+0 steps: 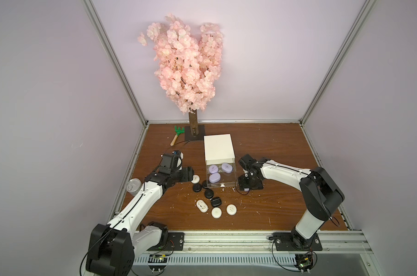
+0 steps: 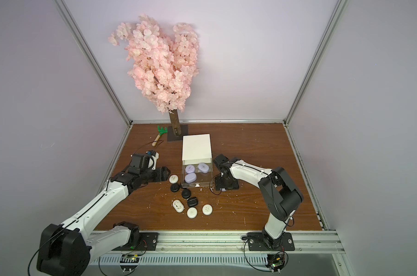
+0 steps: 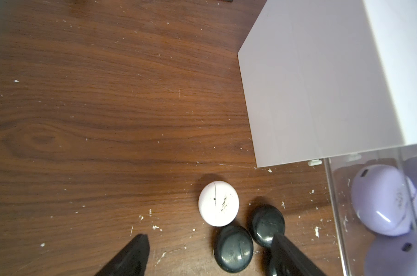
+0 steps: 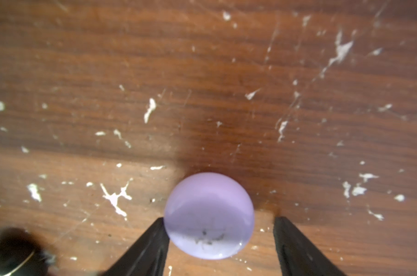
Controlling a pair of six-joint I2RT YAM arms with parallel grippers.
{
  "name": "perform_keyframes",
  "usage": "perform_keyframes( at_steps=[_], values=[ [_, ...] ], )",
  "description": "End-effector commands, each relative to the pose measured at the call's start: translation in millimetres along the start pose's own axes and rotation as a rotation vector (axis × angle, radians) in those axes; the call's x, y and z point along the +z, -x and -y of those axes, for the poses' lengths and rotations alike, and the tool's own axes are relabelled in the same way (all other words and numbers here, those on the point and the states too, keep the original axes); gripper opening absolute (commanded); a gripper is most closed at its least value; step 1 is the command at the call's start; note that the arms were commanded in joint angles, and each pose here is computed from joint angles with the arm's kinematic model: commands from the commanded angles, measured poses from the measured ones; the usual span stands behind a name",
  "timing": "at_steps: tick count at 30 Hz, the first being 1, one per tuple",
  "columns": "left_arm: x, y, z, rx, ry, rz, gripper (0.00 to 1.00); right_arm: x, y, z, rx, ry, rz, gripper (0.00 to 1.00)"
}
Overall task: Put the bluetooth earphones in the drawer according to color
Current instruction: Pick up the Bluetooth earphone from the center of the board.
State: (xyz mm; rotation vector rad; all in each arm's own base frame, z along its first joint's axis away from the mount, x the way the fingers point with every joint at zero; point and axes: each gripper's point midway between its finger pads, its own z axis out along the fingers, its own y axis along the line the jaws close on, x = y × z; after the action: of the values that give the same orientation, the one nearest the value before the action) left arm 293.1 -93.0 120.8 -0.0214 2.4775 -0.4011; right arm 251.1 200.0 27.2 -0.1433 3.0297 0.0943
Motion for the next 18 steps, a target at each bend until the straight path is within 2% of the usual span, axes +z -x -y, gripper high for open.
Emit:
perform_keyframes(
  at_steps=[1,6,12,18],
  values=[
    [-2.0,-0.1,-1.5,0.005,-0.003,0.005,0.85,-4.5,5.6,7.2,0.009,-0.059,0.016,0.71],
    [-2.3,0.3,-1.6,0.004,-0.004,0.006,0.85,-1.7,6.1,6.0,0.007,-0.056,0.01,0.57],
    [-2.0,-0.5,-1.4,0.005,-0.004,0.004,0.85,0.5,6.1,5.8,0.002,-0.059,0.007,0.61],
    [-2.0,-0.3,-1.4,0.005,-0.004,0.005,0.84,-4.3,7.1,10.8,-0.004,-0.079,0.019,0.5]
  ],
)
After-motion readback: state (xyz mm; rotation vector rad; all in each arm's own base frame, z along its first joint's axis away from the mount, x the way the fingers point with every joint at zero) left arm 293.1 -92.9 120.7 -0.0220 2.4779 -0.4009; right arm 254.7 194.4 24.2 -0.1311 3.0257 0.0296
